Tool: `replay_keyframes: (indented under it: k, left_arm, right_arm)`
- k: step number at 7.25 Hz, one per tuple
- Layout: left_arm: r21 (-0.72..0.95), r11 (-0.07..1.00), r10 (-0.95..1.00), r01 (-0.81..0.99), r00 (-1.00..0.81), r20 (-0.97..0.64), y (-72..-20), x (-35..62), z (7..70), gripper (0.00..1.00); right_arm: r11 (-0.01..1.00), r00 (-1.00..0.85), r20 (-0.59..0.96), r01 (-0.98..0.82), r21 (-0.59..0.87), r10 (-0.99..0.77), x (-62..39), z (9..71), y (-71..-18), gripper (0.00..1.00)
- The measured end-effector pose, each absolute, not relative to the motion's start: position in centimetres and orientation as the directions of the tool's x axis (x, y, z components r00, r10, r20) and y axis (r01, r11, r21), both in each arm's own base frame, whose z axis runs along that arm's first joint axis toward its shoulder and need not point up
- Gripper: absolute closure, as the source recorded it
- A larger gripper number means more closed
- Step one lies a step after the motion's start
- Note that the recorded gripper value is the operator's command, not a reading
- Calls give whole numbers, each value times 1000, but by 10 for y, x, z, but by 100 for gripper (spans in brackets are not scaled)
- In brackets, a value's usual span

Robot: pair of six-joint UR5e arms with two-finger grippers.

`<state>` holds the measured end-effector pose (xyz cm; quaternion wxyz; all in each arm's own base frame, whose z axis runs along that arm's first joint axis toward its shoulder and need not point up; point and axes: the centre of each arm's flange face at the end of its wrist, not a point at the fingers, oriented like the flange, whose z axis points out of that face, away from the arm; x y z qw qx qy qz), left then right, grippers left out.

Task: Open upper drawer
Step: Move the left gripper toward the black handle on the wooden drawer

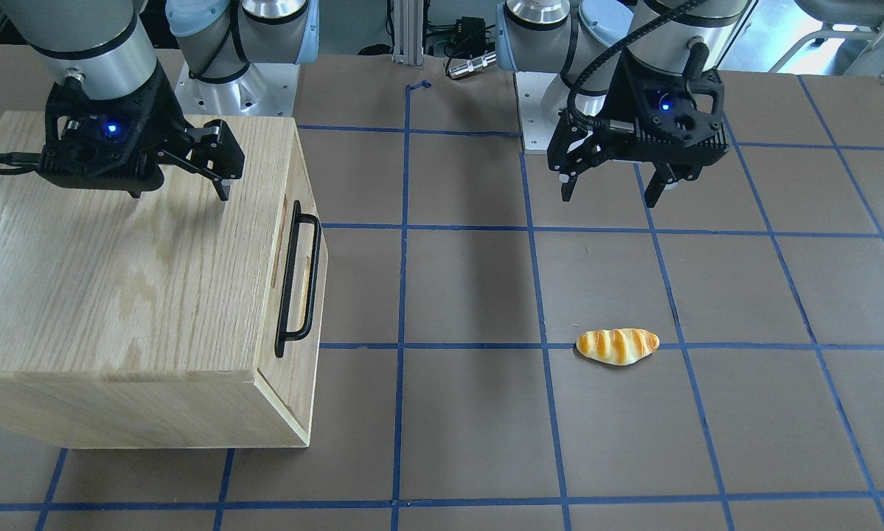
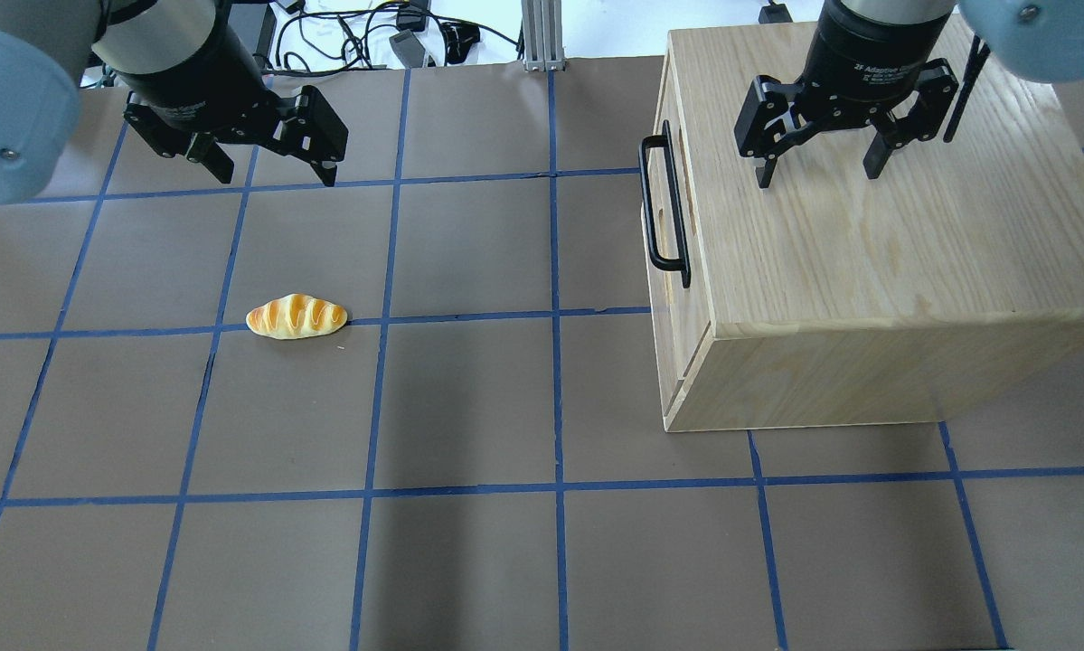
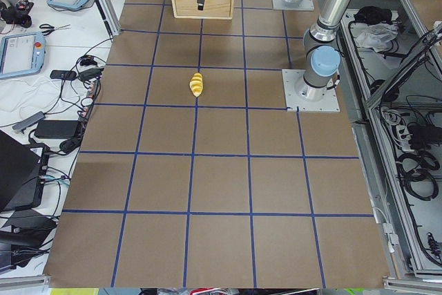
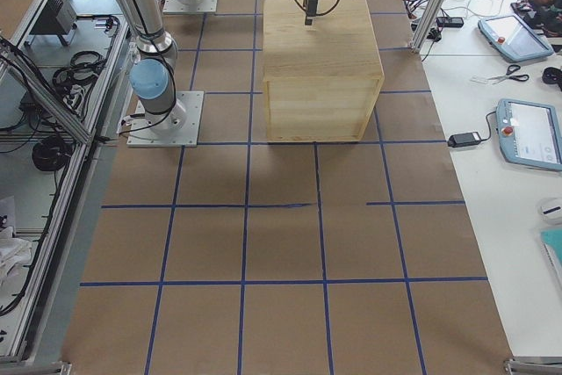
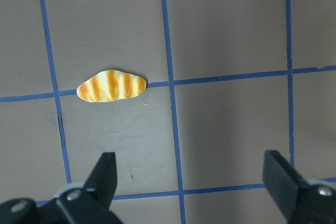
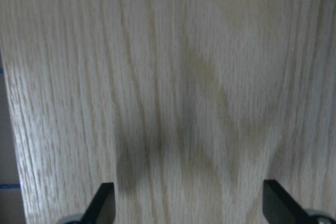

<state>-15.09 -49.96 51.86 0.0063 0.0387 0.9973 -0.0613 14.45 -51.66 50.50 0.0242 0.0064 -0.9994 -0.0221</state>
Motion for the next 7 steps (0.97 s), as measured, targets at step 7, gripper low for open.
replay_keyframes:
  k: [7]
  left_arm:
    - [-29,992,-113,-121,-973,203,-557,-162,490,0]
  right_arm:
    - [999,-999,48,-11,44,-14,144,505,-517,0]
